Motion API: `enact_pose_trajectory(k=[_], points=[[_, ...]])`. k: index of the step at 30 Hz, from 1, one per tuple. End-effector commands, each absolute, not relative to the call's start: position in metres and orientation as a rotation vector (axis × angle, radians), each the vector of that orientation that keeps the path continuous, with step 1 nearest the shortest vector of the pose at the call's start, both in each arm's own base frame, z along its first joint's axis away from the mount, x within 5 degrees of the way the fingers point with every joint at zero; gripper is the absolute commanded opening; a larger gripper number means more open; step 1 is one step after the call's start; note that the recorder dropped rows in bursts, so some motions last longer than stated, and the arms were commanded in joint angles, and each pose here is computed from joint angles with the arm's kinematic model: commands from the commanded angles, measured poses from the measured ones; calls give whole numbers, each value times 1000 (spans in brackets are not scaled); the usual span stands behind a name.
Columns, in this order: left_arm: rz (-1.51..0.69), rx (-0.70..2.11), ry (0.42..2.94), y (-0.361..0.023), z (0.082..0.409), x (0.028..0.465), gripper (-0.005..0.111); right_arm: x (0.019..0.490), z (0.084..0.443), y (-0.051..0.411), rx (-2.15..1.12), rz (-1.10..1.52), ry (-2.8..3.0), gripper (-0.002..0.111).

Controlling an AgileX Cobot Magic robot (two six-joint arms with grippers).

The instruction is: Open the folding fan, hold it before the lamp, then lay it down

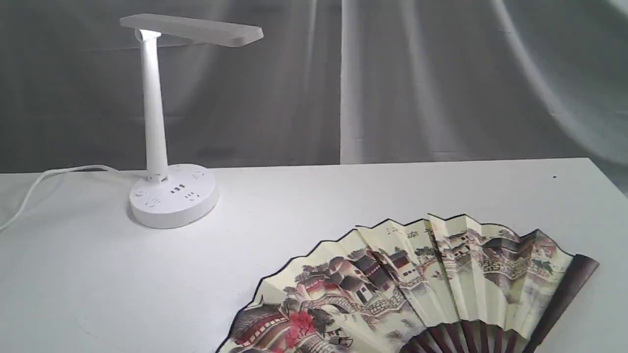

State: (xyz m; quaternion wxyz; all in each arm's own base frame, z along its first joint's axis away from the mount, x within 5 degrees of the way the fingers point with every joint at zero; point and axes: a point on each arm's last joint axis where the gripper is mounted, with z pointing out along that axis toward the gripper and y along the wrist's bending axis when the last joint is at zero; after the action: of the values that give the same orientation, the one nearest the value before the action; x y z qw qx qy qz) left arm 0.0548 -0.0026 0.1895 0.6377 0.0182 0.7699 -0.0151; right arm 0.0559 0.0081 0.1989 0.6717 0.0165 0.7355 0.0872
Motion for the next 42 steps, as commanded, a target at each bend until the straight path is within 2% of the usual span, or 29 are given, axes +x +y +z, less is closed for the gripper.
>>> enact_pose_trajectory(k=[1,14,42], points=[[-34,42,1750,-3,189,55,0,56,199,7,13,157,1640,0],[-28,47,1750,-3,189,55,0,54,184,-1,-146,-97,1799,0],[-28,47,1750,-3,189,55,0,54,184,0,-118,-67,1809,0]])
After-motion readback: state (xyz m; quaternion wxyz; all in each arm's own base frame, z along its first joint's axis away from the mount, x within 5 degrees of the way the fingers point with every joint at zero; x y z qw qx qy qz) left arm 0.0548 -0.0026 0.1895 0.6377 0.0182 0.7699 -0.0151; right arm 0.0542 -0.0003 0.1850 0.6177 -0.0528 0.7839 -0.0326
